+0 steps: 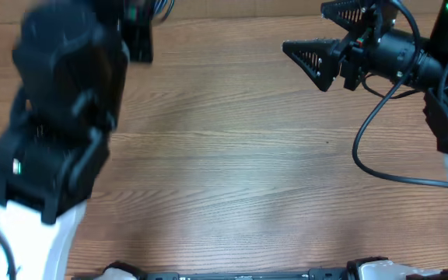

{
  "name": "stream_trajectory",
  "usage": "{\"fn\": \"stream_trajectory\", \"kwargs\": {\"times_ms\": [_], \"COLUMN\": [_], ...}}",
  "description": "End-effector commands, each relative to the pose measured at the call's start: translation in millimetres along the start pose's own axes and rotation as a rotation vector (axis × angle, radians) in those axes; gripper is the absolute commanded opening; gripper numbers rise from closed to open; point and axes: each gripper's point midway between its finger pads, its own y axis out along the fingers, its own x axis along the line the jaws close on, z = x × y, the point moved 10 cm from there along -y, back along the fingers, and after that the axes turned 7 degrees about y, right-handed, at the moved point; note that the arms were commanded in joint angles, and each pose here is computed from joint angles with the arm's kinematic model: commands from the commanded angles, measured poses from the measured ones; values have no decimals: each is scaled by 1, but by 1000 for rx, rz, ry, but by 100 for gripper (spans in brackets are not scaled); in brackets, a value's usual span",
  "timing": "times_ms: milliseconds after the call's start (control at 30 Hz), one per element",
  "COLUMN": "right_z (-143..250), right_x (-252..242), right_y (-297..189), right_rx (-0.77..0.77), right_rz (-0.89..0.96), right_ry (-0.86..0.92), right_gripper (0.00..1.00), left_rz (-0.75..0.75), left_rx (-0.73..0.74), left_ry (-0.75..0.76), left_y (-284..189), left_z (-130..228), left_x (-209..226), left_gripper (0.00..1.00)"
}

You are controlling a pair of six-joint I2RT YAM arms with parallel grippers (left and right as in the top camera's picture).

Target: Untangle cables

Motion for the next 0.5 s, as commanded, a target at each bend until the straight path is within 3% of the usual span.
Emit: {"fn": "stream_trajectory", "kwargs": {"times_ms": [0, 167, 233, 367, 467], "right_z": [-4, -4, -4, -2, 4], "right_x": [11, 11, 11, 11, 9], "right_y": [-10, -10, -10, -10, -8], "right_rx": [-22, -24, -22, -12, 22], "right_rz": [1, 1, 1, 2, 0], "right_ry": [-27, -28, -27, -48, -92], "right_gripper": [94, 94, 94, 94, 94], "left_rz": [-55, -29, 62, 406, 829], "left_rx": [-12, 210, 334, 481, 455], "left_ry": [6, 97, 105, 68, 79], "left_y": [-34, -30, -28, -21, -19], "left_z": [23, 88, 114, 149, 157], "left_x": [14, 5, -6, -39, -72], "left_gripper": [4, 4, 4, 4, 4]}}
